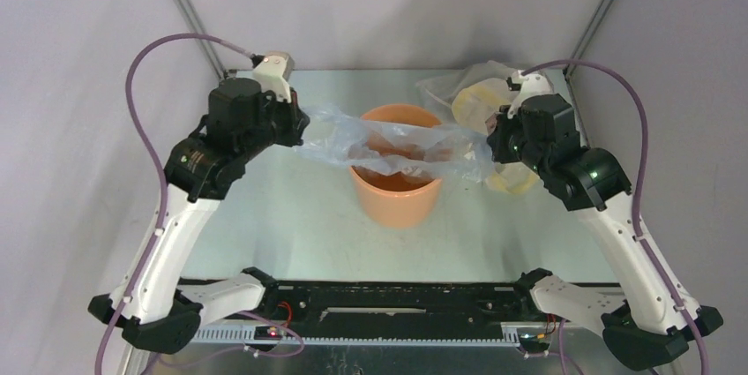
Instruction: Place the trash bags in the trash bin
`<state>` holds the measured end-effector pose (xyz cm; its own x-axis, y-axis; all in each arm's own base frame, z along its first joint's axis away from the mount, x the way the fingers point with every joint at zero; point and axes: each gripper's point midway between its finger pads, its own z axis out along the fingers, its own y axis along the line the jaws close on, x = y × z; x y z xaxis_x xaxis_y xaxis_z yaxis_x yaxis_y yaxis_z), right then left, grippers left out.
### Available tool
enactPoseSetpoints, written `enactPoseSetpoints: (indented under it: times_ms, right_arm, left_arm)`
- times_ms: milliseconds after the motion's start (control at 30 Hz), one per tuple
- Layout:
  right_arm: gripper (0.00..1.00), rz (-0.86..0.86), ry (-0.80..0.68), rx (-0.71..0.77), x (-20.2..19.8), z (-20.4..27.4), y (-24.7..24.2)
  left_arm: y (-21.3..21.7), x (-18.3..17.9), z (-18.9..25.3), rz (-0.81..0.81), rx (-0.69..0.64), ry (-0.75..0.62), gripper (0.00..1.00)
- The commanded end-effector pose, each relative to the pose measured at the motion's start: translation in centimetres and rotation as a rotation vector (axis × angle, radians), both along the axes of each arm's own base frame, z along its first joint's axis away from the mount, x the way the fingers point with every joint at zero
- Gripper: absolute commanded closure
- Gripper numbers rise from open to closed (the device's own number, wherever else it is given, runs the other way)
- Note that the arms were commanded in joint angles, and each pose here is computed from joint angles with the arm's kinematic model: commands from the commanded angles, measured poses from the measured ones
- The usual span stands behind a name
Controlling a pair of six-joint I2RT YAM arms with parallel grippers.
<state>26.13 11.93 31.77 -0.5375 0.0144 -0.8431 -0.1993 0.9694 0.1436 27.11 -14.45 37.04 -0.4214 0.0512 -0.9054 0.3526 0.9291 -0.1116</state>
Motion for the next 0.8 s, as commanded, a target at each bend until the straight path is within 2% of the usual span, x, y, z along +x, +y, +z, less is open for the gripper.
enactPoseSetpoints:
  times_ms: [0,100,133,200,233,300,400,567,767]
  right_arm:
    - [1.0,-0.103,-0.076,-0.026,0.4,2.6,-2.5]
    - [1.0,-0.152,-0.077,-0.054,0.7,2.4,-3.5]
    - [0.94,-0.161,-0.075,-0.061,0.8,2.3,-3.7]
    - [0.67,-0.138,-0.068,-0.063,0.8,2.3,-3.4]
    - [0.48,-0.106,-0.067,-0.047,0.5,2.6,-2.8]
    - [0.34,-0.064,-0.069,-0.017,-0.1,3.3,-2.1]
    - [0.19,-0.018,-0.092,0.009,-1.4,4.8,-1.0]
    - [0.02,0.045,-0.112,0.007,-3.8,6.3,1.6]
    - [0.0,0.028,-0.097,-0.03,-4.9,6.3,3.3]
  left_arm:
    - [-0.1,-1.7,2.2,-0.028,-0.144,0.022,1.0]
    - [0.0,-1.5,1.5,-0.024,-0.153,0.05,1.0]
    - [-0.1,-1.4,1.2,-0.026,-0.159,0.06,1.0]
    - [-0.5,-1.1,0.6,-0.037,-0.179,0.081,1.0]
    - [-0.8,-1.1,0.5,-0.051,-0.193,0.087,1.0]
    - [-1.5,-1.1,0.5,-0.08,-0.216,0.09,1.0]
    - [-1.8,-1.1,0.7,-0.09,-0.24,0.089,1.0]
    - [-2.0,-1.2,1.1,-0.093,-0.255,0.082,1.0]
    - [-1.9,-1.6,1.8,-0.098,-0.268,0.071,1.0]
